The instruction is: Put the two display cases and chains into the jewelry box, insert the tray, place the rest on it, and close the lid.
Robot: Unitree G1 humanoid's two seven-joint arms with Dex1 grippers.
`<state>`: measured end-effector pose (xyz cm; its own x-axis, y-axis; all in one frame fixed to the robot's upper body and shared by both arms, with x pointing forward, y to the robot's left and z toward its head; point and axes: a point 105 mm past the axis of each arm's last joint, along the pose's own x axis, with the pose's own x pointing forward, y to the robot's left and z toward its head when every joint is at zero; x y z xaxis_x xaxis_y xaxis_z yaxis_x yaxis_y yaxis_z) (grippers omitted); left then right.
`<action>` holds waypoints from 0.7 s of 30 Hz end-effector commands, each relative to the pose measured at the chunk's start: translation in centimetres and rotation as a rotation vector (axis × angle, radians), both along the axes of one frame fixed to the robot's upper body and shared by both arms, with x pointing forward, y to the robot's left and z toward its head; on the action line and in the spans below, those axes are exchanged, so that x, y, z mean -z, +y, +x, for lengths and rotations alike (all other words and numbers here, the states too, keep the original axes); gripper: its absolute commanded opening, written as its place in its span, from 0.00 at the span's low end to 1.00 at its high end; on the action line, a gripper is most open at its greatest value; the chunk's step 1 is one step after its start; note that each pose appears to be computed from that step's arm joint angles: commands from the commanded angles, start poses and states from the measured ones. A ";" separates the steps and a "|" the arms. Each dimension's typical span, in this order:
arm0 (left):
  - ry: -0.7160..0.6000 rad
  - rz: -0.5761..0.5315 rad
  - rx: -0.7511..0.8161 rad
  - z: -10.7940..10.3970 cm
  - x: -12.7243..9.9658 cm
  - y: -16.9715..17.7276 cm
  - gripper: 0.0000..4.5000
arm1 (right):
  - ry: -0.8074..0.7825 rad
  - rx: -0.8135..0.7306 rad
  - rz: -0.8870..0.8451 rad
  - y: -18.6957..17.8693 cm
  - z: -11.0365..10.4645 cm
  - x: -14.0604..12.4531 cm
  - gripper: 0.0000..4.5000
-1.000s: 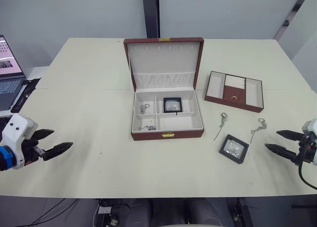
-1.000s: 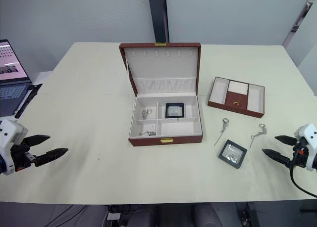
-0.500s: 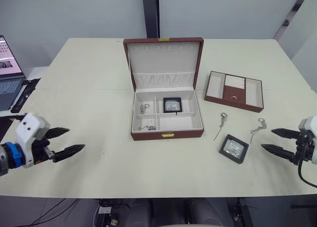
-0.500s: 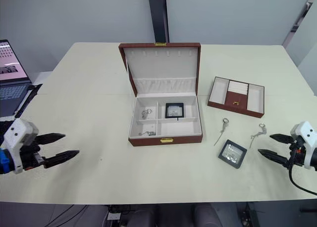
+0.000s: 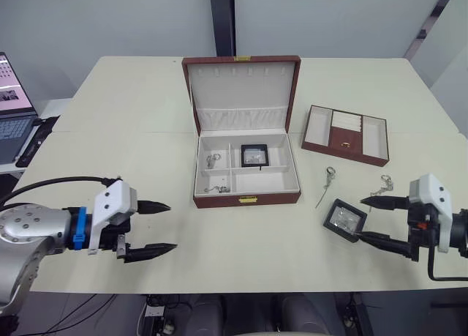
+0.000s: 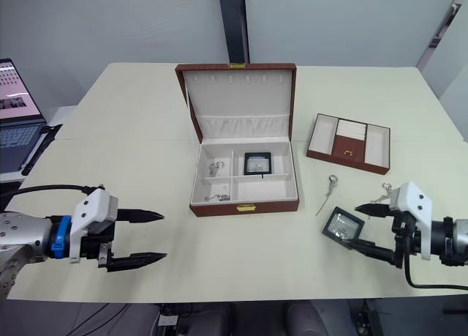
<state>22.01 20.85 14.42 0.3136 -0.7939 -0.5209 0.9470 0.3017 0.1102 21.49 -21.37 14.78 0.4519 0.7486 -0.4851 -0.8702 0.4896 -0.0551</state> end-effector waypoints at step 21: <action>-0.223 -0.090 0.275 -0.8 0.4 -4.6 0.99 | -0.087 0.115 -0.175 3.0 0.3 5.5 1.00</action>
